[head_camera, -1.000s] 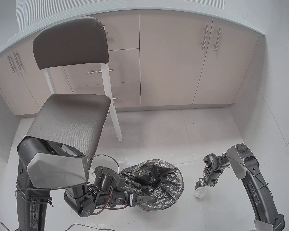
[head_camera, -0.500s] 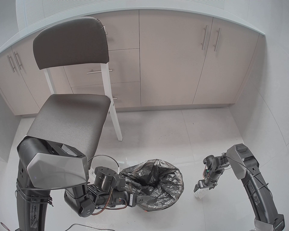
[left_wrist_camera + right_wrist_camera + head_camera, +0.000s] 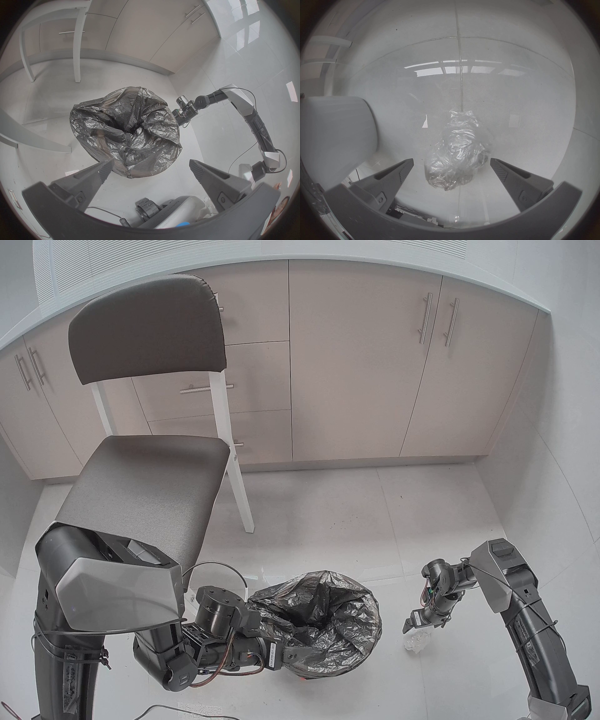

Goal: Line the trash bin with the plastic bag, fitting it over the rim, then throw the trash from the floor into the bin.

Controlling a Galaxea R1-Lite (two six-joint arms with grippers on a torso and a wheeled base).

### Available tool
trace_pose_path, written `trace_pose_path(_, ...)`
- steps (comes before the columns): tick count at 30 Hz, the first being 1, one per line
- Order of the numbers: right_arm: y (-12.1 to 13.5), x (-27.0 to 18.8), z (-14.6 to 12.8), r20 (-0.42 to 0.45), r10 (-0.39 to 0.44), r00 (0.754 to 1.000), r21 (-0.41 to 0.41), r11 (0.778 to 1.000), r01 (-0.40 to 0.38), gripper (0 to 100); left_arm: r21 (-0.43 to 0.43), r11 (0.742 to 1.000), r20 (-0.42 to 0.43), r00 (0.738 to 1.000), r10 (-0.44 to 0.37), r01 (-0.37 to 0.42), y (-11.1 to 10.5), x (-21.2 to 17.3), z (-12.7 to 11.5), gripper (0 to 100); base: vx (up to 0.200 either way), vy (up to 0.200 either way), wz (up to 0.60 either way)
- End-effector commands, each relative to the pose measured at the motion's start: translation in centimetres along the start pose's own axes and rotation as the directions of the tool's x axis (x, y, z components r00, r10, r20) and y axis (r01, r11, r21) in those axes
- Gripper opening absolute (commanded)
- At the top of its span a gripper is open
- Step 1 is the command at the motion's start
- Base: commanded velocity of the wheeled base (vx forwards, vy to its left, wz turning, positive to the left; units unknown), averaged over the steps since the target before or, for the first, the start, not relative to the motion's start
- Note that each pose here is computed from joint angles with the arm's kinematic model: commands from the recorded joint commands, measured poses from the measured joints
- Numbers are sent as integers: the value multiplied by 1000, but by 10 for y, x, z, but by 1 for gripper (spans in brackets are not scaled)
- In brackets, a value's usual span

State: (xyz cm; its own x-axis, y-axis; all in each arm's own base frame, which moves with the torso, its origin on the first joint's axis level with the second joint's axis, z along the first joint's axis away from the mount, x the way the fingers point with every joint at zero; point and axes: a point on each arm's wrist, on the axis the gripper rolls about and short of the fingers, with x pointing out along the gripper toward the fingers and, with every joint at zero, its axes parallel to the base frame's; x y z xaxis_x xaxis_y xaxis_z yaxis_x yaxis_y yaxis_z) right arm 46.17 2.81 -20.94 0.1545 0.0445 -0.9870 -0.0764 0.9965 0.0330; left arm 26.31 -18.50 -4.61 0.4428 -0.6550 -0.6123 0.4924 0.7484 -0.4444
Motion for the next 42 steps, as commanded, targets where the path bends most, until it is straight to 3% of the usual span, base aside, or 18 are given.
trace_pose_path(1,0,1,-3,-21,-20,1000,-2,1000,20,100,0,1000,1,1000,0,0,0,0,0,100,0,0,0)
trace_pose_path(10,0,0,-8,-78,-17,997,-1,1000,17,100,0,1000,-1,1000,-1,1,0,0,0,100,0,0,0)
trace_pose_path(11,0,0,-8,-80,-16,997,-1,1000,16,0,0,1000,0,1000,0,0,0,0,0,100,0,0,0)
trace_pose_path(29,0,1,-7,-64,-16,998,-29,999,14,0,2,1000,1,1000,0,0,0,0,0,100,0,0,0)
trace_pose_path(32,3,1,-1,-8,-17,1000,-36,999,17,0,2,1000,1,1000,0,0,0,0,0,100,0,0,0)
trace_pose_path(33,5,0,11,113,-18,993,-32,999,22,0,1,1000,0,1000,0,0,0,0,0,100,0,0,0)
trace_pose_path(34,5,-1,18,180,-22,983,-24,999,27,0,1,1000,0,1000,0,0,0,0,0,100,0,0,0)
trace_pose_path(37,3,-5,33,325,-62,944,33,998,54,0,3,1000,0,1000,0,0,0,0,0,100,0,0,0)
trace_pose_path(40,5,-7,39,380,-110,918,98,992,78,0,3,1000,0,1000,0,0,0,0,0,100,0,0,0)
trace_pose_path(42,10,-7,40,390,-192,901,156,978,141,0,3,1000,0,1000,0,0,0,0,0,100,0,0,0)
